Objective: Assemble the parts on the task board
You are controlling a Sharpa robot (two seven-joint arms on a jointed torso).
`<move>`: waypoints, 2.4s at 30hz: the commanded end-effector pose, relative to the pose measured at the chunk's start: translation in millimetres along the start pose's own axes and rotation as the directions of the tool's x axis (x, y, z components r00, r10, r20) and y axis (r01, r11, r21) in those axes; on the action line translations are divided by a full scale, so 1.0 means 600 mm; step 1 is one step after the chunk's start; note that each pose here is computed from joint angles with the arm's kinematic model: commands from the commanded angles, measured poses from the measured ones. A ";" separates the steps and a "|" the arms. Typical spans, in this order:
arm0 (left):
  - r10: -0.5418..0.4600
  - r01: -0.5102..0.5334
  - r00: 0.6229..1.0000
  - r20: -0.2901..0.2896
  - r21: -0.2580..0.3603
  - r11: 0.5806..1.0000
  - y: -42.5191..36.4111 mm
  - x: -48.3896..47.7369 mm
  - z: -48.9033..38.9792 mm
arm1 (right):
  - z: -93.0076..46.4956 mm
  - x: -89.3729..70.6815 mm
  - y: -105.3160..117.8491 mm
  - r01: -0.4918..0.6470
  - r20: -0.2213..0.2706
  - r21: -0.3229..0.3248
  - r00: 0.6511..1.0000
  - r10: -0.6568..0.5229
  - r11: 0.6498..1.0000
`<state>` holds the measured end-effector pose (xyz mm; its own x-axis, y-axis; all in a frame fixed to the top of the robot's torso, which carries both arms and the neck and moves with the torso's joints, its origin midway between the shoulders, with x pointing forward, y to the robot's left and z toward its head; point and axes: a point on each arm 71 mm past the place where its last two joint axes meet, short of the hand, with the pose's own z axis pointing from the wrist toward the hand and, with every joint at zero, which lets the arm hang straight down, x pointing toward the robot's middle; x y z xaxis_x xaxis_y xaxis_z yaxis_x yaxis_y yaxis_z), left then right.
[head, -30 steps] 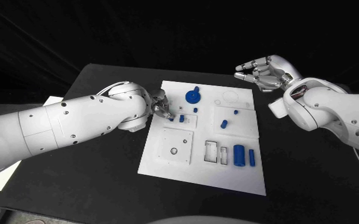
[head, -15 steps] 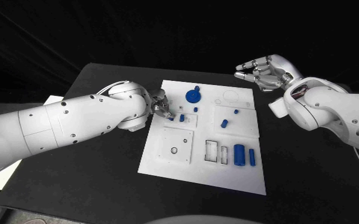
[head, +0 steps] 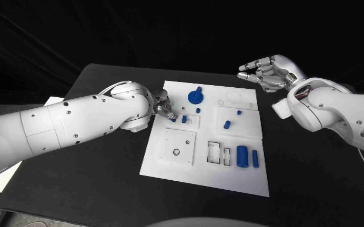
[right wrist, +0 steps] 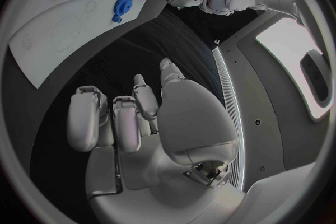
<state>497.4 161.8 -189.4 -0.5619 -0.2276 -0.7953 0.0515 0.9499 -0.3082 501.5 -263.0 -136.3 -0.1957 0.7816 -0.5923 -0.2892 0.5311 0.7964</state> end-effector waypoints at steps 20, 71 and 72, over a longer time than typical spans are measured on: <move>0.024 -0.026 0.999 -0.048 -0.035 0.999 0.000 0.010 0.012 | -0.001 0.002 0.002 -0.002 -0.011 -0.012 1.000 0.002 1.000; 0.017 -0.019 0.999 -0.035 -0.045 0.999 0.002 0.006 0.012 | 0.000 0.001 0.002 -0.002 -0.009 -0.015 1.000 0.002 1.000; 0.017 -0.019 0.999 -0.035 -0.045 0.999 0.002 0.006 0.012 | 0.000 0.001 0.002 -0.002 -0.009 -0.015 1.000 0.002 1.000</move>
<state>503.0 160.6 -193.8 -0.5729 -0.2172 -0.7904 0.0257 0.9590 -0.2822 501.3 -263.1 -136.0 -0.1955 0.7821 -0.5917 -0.2932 0.5291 0.7963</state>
